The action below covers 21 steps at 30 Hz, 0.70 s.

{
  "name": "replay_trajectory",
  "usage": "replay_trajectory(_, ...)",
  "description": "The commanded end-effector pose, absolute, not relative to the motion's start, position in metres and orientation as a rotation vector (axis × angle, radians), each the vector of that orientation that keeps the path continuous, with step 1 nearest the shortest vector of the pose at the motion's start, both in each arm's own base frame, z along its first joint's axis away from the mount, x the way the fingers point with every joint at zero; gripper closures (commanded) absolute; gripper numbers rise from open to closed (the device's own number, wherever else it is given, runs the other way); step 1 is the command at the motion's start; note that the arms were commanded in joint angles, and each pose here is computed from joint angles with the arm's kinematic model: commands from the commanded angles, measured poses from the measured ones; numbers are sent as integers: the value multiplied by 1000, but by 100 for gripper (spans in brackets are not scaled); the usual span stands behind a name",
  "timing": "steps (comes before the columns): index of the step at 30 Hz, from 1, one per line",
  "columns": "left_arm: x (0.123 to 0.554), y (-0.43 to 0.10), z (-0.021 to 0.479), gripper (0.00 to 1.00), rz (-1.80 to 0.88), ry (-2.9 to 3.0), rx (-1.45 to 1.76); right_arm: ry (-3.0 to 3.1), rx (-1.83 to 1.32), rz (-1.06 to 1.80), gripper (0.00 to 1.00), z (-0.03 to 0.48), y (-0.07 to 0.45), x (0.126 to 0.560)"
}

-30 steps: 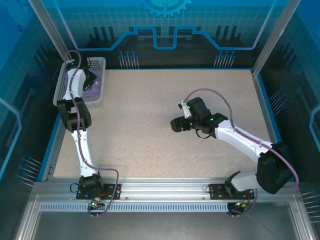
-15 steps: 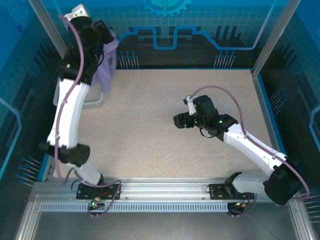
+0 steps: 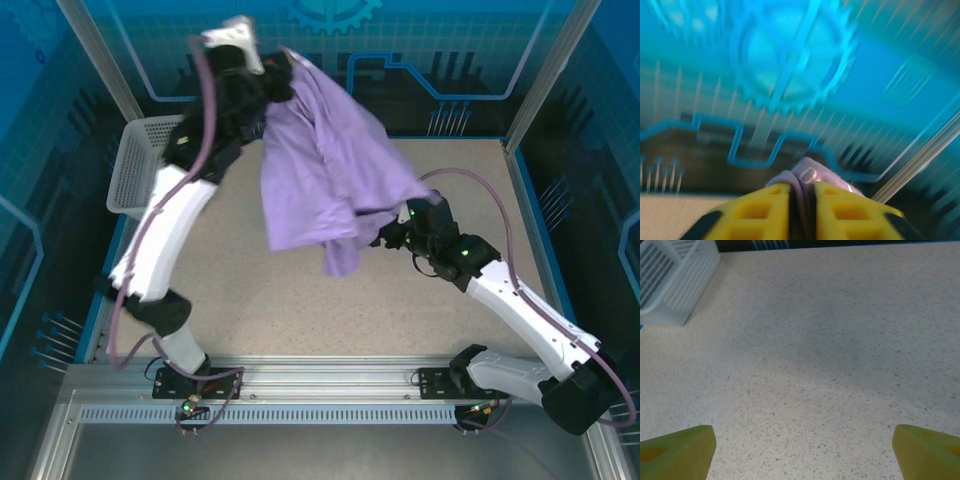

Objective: Fold and stack the t-shirts

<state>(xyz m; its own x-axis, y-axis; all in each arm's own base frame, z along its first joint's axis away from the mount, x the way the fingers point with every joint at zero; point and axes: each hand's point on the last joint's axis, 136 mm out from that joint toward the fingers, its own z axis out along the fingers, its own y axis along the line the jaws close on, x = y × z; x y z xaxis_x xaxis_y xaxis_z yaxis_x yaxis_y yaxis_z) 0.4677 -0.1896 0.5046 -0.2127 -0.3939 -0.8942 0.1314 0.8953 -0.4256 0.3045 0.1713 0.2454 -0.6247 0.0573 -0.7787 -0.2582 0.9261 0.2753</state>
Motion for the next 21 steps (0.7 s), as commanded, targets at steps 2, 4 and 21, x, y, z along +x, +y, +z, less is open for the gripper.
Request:
replay_trajectory(2, 524, -189, 342, 33, -406, 2171, -321, 2301, 110, 467, 6, 225, 132, 298)
replay_trajectory(4, 533, -166, 296, 20, -364, 2305, -447, 2362, 237, 440, 3, 208, 109, 294)
replay_trajectory(21, 357, -207, 117, 9, -849, 2626, -792, 2840, 246, 670, 21, 81, 153, 277)
